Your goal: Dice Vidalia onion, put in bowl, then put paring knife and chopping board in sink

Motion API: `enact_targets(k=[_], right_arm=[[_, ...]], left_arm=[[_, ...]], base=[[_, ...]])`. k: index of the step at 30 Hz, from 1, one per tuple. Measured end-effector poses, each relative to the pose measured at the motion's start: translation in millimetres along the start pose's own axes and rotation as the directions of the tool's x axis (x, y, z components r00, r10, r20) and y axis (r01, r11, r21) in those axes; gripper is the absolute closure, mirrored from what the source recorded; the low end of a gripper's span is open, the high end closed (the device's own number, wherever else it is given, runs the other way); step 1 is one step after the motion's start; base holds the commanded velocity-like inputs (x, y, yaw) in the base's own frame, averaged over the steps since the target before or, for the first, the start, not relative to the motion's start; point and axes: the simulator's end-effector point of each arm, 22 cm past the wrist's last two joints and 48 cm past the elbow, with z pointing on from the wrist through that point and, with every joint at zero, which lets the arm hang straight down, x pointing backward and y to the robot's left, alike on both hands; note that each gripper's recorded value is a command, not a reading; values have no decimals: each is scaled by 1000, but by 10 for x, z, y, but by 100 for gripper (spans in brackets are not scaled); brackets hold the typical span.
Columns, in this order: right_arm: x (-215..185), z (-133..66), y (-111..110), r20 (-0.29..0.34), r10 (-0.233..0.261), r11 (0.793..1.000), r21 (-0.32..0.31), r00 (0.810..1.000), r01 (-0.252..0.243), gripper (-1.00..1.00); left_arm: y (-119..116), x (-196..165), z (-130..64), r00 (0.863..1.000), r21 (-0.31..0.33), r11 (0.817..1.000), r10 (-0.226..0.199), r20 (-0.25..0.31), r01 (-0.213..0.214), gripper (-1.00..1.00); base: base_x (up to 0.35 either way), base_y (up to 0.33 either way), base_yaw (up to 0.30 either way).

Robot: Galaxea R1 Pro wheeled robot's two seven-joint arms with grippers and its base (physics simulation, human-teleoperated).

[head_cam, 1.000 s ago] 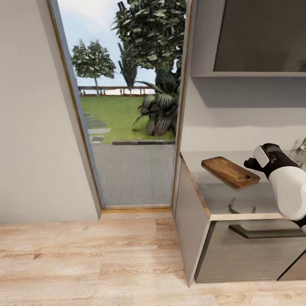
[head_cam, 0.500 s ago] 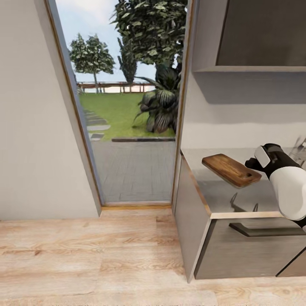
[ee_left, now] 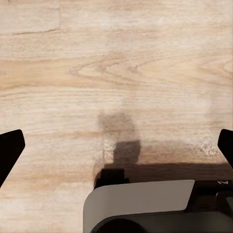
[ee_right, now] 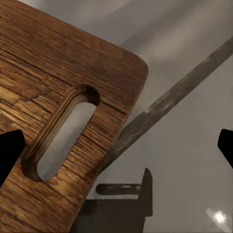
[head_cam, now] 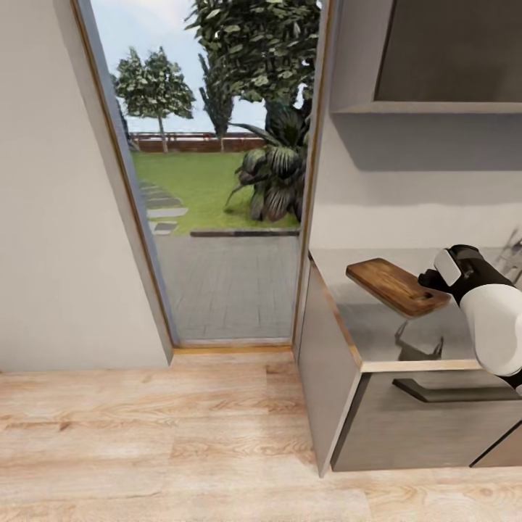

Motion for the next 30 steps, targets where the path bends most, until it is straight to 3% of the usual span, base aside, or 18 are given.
enact_targets(k=[30], right_arm=[[182, 283, -15, -34, -18, 999, 29, 999, 19, -100]], left_arm=[[-29, 191, -16, 999, 5, 1000, 2, -50, -2, -100]], base=[[28, -9, 0]])
